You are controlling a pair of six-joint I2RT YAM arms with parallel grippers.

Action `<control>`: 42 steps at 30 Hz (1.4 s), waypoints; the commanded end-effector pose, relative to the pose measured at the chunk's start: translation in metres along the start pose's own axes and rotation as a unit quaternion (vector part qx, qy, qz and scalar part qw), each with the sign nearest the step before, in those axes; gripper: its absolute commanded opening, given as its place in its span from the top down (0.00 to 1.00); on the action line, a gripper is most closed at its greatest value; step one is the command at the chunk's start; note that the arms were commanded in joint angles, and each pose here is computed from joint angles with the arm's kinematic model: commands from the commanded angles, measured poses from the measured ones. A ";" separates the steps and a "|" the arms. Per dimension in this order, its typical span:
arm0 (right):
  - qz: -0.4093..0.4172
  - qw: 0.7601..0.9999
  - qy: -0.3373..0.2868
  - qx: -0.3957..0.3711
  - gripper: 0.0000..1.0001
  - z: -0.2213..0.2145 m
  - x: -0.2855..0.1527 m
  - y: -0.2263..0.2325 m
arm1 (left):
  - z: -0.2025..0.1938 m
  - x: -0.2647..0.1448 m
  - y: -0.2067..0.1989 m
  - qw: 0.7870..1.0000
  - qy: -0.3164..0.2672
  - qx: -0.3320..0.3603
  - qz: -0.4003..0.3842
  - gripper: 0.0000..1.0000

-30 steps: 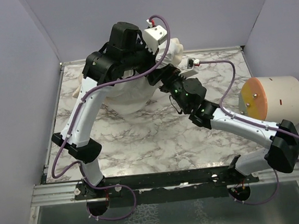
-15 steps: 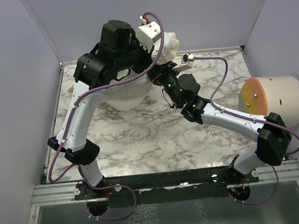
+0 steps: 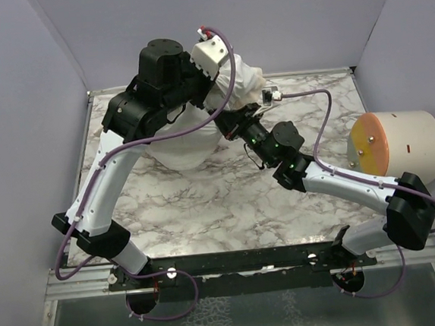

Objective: Remove the pillowcase from the pillow

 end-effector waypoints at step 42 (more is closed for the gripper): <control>0.141 0.967 0.170 -0.128 0.99 -0.097 -0.164 0.063 | 0.025 0.023 0.089 0.973 -0.047 -0.036 0.223 1.00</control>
Point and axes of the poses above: each gripper's point midway between its finger pads, its own x axis out along the fingers, its own y axis along the line the jaws close on, z = x × y, the point moved 2 cm from there along -x, back along the fingers, and after that the axes turned 10 degrees about x, right-handed, at the moved point
